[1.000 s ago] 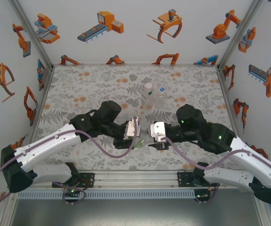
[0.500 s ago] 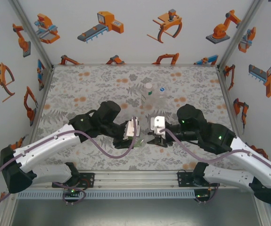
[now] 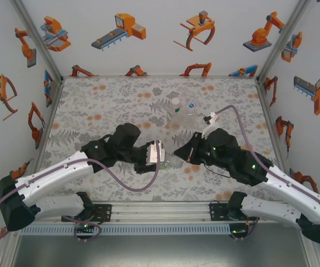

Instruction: Screw on the bottle caps

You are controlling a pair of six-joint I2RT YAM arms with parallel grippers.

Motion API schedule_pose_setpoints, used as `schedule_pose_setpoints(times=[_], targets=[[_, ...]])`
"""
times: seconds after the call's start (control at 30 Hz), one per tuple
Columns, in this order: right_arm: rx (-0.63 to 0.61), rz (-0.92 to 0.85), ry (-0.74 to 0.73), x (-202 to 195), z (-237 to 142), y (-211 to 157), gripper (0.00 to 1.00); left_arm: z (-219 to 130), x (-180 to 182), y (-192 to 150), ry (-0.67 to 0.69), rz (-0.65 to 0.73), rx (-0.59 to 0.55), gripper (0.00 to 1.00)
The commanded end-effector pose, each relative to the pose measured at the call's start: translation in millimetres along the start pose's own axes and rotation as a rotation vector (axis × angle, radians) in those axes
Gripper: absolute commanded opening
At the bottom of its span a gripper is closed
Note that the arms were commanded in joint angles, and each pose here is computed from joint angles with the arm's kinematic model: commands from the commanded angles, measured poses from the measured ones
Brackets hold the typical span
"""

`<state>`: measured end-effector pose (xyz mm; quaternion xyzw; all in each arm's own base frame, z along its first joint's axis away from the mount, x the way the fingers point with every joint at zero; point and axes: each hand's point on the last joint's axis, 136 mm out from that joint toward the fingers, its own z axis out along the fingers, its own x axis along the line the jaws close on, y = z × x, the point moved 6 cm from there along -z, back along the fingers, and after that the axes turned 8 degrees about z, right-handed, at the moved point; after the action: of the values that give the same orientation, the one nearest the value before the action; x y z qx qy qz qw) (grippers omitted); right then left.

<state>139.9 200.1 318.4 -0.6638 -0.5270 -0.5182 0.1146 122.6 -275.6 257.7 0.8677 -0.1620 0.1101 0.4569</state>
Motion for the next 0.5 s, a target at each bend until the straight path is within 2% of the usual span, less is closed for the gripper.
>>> schedule_pose_setpoints(times=[0.0,0.03,0.13,0.2,0.3,0.47], targets=[[-0.027,0.176,-0.016,-1,0,2,0.00,-9,18,19,0.117,0.053,-0.079,0.00],[-0.040,0.117,-0.008,3,-2,5,0.01,-9,17,19,0.106,0.053,-0.078,0.00],[-0.080,-0.089,0.028,14,-13,13,0.22,-8,13,20,0.056,0.049,-0.074,0.00],[-0.097,-0.247,0.058,23,-22,17,0.29,-8,9,20,0.018,0.044,-0.071,0.00],[-0.090,-0.494,0.129,37,-36,18,0.35,-8,2,21,-0.049,0.024,-0.070,0.00],[0.051,-0.937,0.331,53,-52,-6,0.40,-9,-14,25,-0.231,-0.033,-0.077,0.00]])
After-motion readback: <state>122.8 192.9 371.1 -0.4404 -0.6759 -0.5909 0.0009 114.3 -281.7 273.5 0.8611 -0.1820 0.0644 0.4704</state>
